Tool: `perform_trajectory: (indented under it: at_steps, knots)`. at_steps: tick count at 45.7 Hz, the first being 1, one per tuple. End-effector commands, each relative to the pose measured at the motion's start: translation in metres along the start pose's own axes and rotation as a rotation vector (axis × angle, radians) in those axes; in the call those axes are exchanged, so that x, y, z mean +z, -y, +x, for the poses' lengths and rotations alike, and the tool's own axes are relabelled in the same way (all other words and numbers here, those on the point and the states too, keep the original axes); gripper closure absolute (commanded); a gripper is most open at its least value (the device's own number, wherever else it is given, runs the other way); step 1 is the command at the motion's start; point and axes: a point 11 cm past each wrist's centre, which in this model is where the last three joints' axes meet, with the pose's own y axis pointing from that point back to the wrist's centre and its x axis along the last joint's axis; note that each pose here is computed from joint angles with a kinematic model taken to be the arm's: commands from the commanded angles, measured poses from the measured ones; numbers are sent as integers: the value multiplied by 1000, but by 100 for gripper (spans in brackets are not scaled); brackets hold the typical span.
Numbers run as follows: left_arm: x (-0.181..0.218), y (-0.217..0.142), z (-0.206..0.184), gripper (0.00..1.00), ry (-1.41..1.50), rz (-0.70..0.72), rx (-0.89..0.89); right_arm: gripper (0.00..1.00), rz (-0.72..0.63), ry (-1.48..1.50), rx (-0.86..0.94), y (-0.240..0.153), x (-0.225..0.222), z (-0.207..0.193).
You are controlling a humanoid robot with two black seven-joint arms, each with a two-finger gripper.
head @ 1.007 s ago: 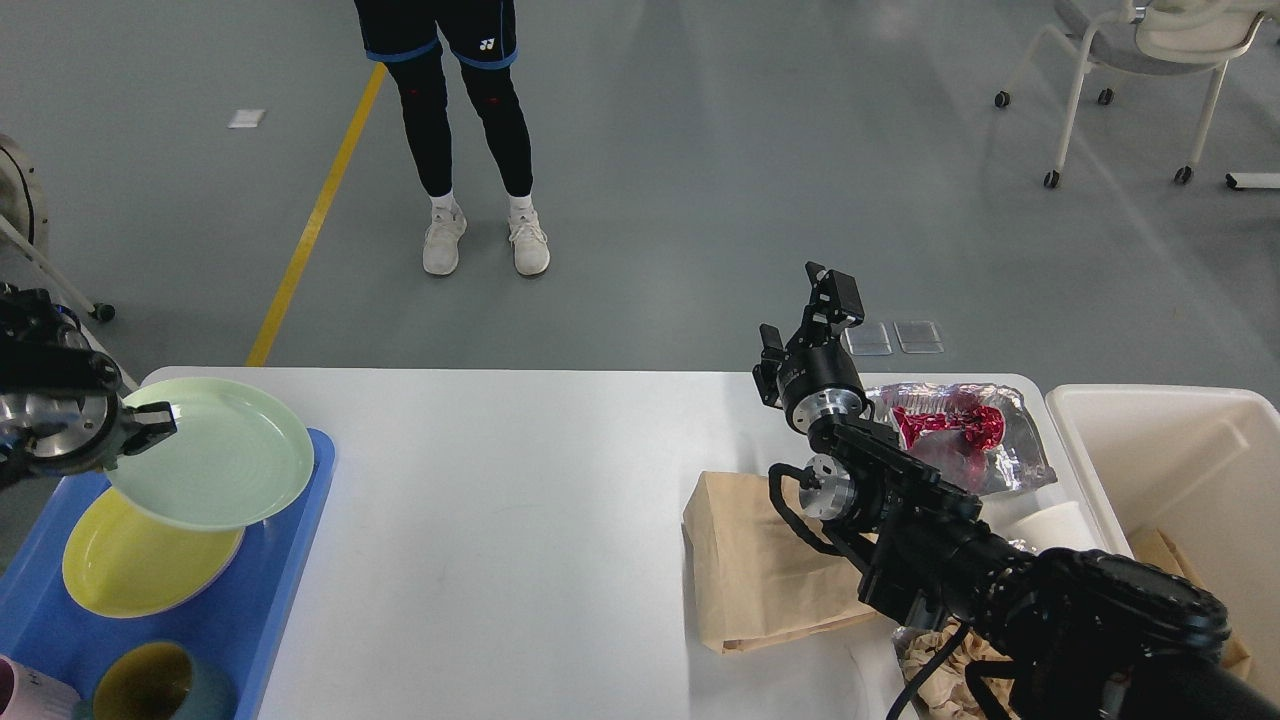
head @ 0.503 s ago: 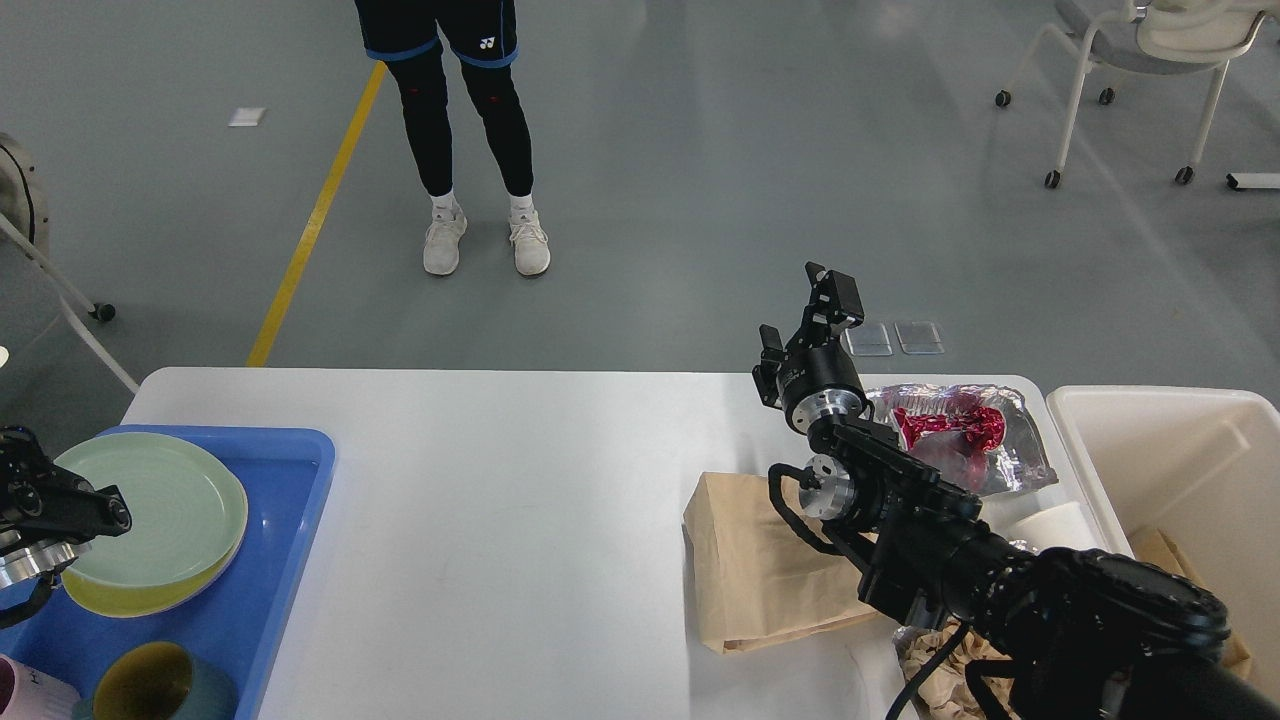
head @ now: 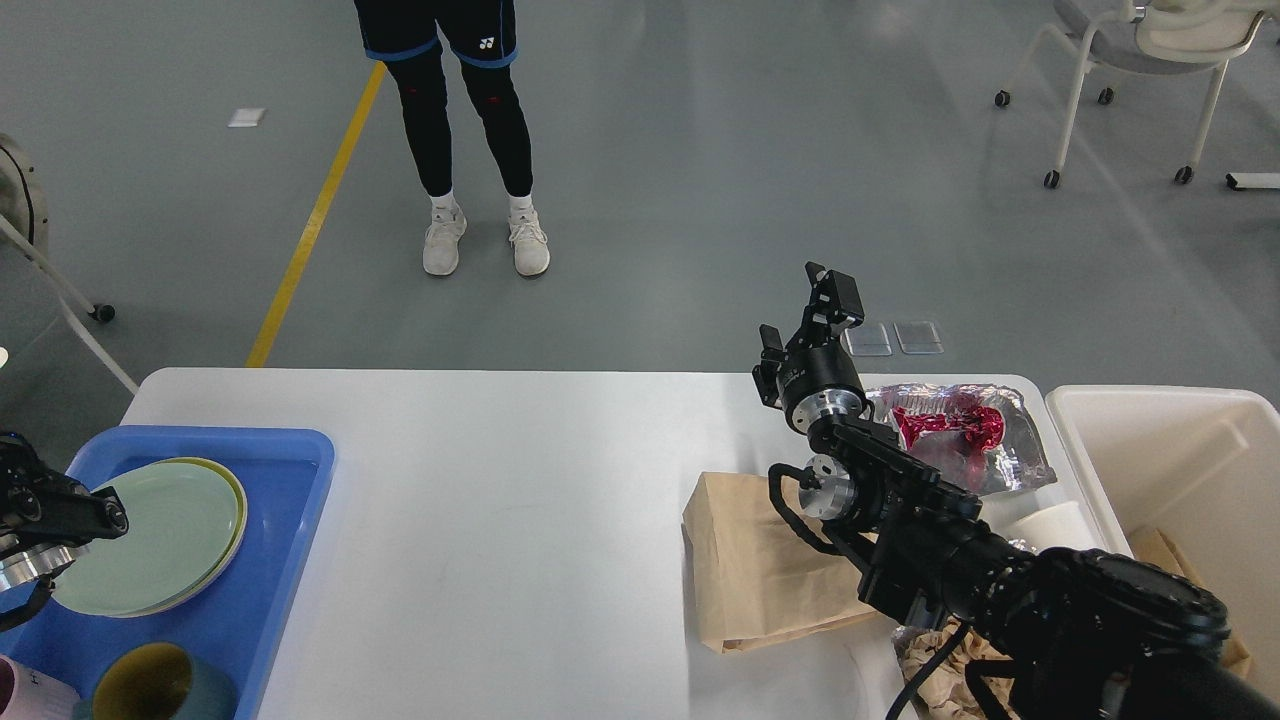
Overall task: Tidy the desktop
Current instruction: 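Lift the green plate and lay it onto the yellow plate in the tray, then release the plate and pull the left gripper back above the tray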
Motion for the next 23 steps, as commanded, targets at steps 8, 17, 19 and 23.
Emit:
perform_trajectory:
  at_steps: [8,17,19,23]
  knots:
    - [19,-29,27,1,-84,-139,-169,0,0,0,0,0,0,0]
    - [78,-97,66,1,-207,-486,-310,0,-1,-1,2,0,0,1]
    - [98,-118,73,1,-234,-582,-327,0,-1,-1,2,0,0,1]
    - [124,-146,75,1,-251,-709,-377,0,-1,0,1,0,1,0]
